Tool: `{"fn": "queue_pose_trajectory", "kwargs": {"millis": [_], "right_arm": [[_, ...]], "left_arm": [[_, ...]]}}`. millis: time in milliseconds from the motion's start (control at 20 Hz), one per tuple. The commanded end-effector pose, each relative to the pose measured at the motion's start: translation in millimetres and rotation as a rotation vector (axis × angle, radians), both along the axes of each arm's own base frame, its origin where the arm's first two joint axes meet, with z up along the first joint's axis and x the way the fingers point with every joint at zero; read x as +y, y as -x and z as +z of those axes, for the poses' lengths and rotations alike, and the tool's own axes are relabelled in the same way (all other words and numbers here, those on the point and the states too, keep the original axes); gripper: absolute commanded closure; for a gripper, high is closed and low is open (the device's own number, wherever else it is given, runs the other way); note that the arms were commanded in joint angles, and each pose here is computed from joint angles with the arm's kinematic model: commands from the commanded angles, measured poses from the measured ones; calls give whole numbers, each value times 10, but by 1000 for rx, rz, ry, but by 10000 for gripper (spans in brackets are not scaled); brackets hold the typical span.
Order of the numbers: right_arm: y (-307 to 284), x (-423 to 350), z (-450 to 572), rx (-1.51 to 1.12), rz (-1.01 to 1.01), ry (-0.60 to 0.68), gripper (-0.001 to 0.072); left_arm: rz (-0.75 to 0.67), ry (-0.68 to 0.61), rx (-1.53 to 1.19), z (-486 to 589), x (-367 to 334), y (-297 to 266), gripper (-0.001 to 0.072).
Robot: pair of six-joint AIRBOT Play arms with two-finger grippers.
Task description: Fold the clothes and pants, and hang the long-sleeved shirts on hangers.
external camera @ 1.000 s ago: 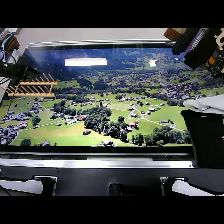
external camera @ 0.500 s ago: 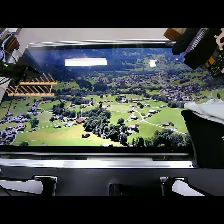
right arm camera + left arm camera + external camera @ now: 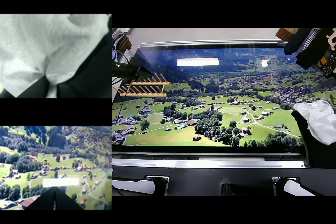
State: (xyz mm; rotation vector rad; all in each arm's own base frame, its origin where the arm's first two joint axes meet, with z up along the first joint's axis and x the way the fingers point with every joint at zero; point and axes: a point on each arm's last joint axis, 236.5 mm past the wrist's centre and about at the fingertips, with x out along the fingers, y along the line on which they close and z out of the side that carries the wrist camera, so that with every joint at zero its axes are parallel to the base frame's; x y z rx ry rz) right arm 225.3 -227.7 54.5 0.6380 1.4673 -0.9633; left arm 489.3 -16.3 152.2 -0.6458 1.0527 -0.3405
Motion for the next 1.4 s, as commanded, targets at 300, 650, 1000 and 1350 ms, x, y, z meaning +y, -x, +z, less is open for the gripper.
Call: {"fn": "queue_pose_trajectory", "kwargs": {"millis": [300,650,1000,1350], "right_arm": [[702,14,-400,309,28,-8,663],[925,66,-629,395,51,-23,661],[1146,-90,-532,505,47,55,337],[-114,-78,-205,-76,156,89,412]], "left_arm": [[-8,-6,-6,-5,-2,-4,692],[-18,-13,-15,-5,-1,-5,692],[-23,-16,-18,-8,-1,-6,692],[-46,-47,-33,-31,23,-2,692]]}}
